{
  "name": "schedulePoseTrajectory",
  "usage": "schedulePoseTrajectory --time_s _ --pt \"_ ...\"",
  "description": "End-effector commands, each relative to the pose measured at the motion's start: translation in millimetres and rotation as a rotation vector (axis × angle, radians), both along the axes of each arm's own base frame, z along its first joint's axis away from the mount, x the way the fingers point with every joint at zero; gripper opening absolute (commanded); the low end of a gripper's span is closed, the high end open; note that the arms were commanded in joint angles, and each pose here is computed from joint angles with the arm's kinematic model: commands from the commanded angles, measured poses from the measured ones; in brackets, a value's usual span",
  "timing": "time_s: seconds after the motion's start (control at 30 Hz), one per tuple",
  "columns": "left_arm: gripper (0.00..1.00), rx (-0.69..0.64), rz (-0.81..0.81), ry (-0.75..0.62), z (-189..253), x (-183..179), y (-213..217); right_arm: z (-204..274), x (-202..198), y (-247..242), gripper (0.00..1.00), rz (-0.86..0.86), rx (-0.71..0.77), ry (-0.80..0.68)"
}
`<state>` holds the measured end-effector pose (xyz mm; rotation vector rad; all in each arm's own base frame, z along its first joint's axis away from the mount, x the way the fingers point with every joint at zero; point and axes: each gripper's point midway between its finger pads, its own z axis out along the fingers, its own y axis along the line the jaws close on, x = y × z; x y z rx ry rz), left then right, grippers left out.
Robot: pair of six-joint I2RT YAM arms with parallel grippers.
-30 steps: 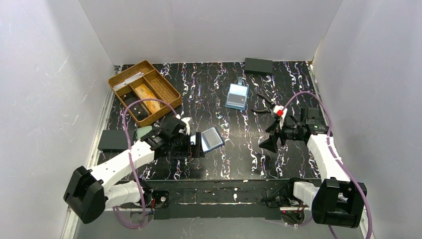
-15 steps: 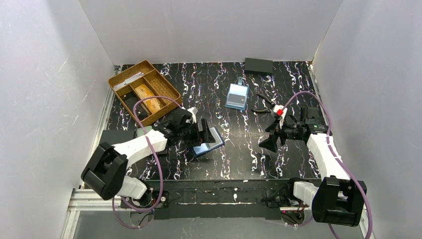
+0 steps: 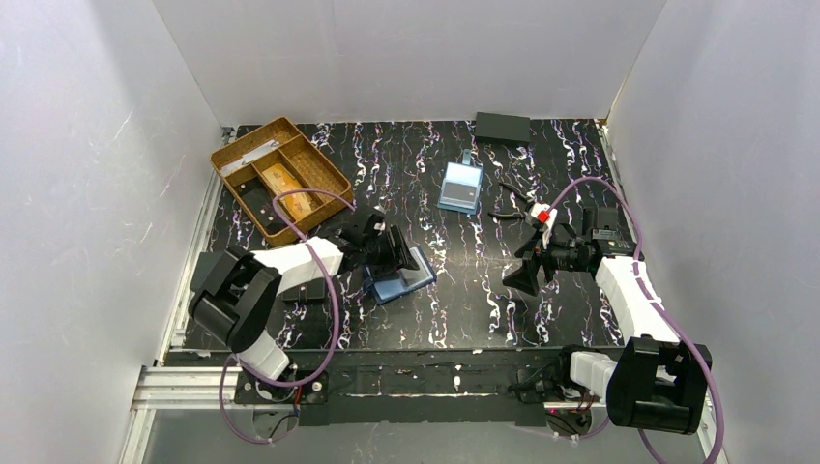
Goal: Take the credit cards out of the card holder
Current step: Move the card holder to the center of the board.
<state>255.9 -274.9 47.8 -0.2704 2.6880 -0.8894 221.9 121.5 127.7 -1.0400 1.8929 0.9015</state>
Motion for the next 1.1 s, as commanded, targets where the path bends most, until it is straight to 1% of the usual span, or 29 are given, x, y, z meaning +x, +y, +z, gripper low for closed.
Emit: schedulePoseTrajectory --time_s 0.0,0.1,0.17,0.2,0.3,0.5,0.6,0.7,0.8,0.93,1.07 --pt "0.57 0.076 0.065 0.068 -13.2 1.9 10.6 8.3 4.0 1.4 0.98 0.004 0.021 -0.024" --pt "0.58 0.117 0.06 0.103 -22.0 0.0 13.7 8.3 3.8 1.7 0.98 0.005 0.022 -0.023" --pt "0.57 0.12 0.044 0.112 -24.6 -0.3 11.7 8.6 4.0 1.8 0.98 0.005 0.024 -0.023" --pt "0.55 0.119 0.035 0.113 -26.1 -0.2 10.8 8.5 4.0 1.9 0.98 0.006 0.025 -0.021" --pt "0.45 0.122 0.0 0.128 -32.4 -1.8 8.0 8.5 3.9 1.9 0.98 0.006 0.025 -0.019" --pt "0.35 0.07 -0.121 0.152 -42.2 -9.3 -7.3 9.0 3.5 2.2 0.98 0.008 0.027 -0.021" --pt "0.32 0.033 -0.234 0.152 -43.4 -16.9 -21.3 9.2 3.1 2.7 0.98 0.011 0.029 -0.019" --pt "0.3 0.01 -0.309 0.159 -44.4 -22.9 -36.7 9.5 2.9 3.4 0.98 0.014 0.036 -0.015" --pt "0.29 -0.001 -0.348 0.153 -44.0 -25.3 -51.2 11.4 1.7 6.8 0.98 0.023 0.064 0.003" --pt "0.29 -0.051 -0.378 0.126 -38.0 -25.1 -77.1 13.8 2.9 14.6 0.98 0.023 0.136 0.076" --pt "0.3 -0.11 -0.391 0.099 -31.8 -21.6 -104.8 9.6 4.1 24.2 0.97 0.036 0.154 0.164"
